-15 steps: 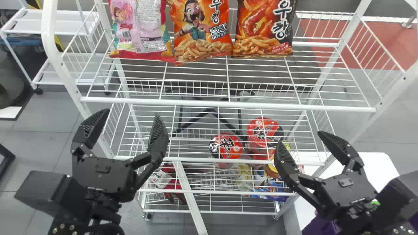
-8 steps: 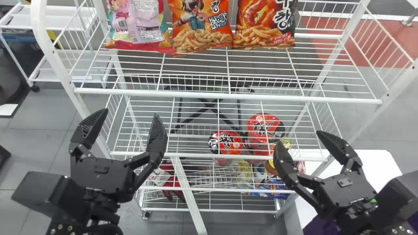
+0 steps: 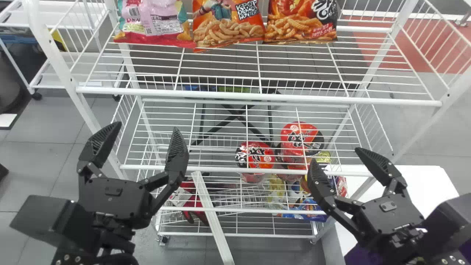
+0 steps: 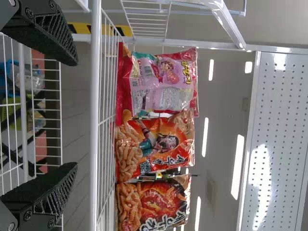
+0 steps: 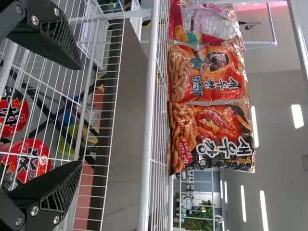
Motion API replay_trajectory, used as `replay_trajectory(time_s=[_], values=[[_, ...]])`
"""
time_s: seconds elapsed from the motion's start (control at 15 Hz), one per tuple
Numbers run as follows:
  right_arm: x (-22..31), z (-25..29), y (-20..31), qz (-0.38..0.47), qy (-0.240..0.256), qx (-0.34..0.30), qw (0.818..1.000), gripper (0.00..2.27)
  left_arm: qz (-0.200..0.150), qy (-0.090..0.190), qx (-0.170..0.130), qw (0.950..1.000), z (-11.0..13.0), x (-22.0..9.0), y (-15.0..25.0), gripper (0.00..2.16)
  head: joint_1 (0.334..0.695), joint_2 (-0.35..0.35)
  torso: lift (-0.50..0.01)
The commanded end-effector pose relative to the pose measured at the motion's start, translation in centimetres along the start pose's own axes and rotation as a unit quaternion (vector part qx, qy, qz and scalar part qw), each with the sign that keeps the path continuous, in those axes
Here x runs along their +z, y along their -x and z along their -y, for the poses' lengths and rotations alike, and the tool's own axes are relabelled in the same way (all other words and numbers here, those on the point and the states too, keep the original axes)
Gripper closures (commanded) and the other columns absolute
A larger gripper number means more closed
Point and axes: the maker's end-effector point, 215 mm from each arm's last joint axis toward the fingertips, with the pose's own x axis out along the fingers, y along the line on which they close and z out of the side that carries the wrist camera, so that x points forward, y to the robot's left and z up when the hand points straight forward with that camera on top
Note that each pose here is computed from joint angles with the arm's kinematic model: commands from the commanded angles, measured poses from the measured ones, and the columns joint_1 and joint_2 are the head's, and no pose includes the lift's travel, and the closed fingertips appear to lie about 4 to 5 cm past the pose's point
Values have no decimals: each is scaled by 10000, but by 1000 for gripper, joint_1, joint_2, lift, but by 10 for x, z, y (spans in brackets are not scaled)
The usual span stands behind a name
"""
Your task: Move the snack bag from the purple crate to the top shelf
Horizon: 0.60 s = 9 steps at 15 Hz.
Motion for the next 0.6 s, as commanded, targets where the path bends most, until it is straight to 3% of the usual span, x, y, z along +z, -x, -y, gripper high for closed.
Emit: replay_trajectory(time_s=[0.0,0.53], values=[[2,0,0,16,-1,-2,10000,120,7,3,6,10000,-1,1,0,66,695,-49,-239],[3,3,0,29,19,-35,10000,124,-3,8,27,10000,-2,-1,0,66,695,-52,-270]])
